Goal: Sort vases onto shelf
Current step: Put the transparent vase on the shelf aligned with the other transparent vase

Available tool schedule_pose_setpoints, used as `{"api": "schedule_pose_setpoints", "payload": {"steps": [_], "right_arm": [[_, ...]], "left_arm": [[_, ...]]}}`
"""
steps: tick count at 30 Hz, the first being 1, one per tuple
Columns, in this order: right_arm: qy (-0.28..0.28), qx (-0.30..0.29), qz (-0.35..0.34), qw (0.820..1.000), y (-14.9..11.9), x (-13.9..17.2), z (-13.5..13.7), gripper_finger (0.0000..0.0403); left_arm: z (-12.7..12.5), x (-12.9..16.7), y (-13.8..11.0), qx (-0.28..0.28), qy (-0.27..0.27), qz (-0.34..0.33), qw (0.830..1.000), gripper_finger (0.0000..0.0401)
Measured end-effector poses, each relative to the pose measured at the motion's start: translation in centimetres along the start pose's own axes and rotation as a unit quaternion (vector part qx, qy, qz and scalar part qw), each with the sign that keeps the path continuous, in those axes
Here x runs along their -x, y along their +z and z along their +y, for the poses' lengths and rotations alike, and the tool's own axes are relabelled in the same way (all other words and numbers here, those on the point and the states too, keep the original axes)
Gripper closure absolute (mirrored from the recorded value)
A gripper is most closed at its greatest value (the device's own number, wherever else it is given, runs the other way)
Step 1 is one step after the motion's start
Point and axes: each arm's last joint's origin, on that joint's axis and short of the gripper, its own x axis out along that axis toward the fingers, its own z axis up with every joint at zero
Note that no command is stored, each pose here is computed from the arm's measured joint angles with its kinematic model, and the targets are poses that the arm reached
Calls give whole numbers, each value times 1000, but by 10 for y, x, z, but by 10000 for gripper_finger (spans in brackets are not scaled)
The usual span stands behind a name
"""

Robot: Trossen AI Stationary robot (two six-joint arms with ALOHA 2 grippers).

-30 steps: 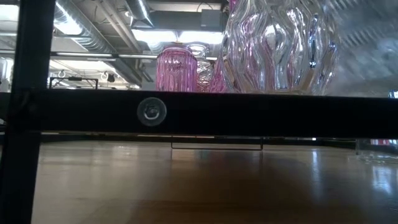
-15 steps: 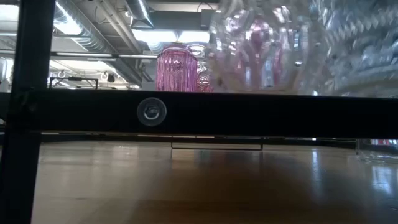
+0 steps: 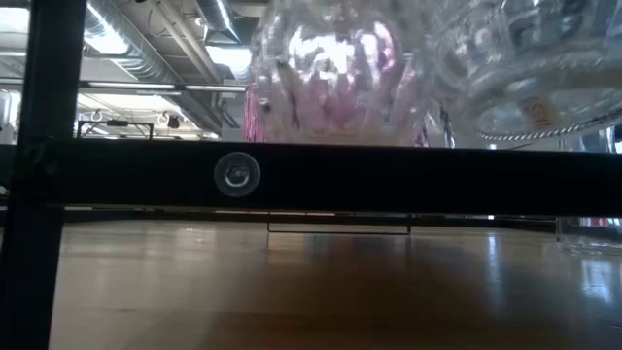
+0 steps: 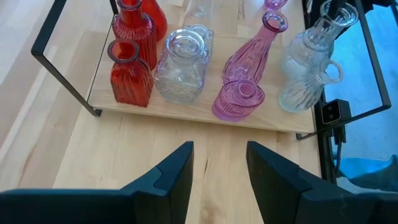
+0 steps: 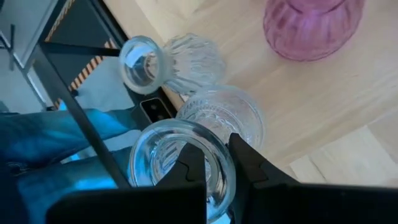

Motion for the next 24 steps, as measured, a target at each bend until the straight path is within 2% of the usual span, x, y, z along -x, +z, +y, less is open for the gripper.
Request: {"api": "schedule_pose_setpoints", "payload": {"steps": [6, 13, 24], "right_arm": [[-6, -3, 2, 1000, 3, -10, 0, 391], [24, 0, -5, 1000, 7, -20, 6, 391], [6, -1, -8, 1000, 7, -23, 4, 391]], "left_arm": [[0, 0, 0, 0, 0, 0, 1000, 258], [0, 0, 0, -1, 0, 3, 1000, 258], [-1, 0, -2, -4, -1, 8, 1000, 258]]}}
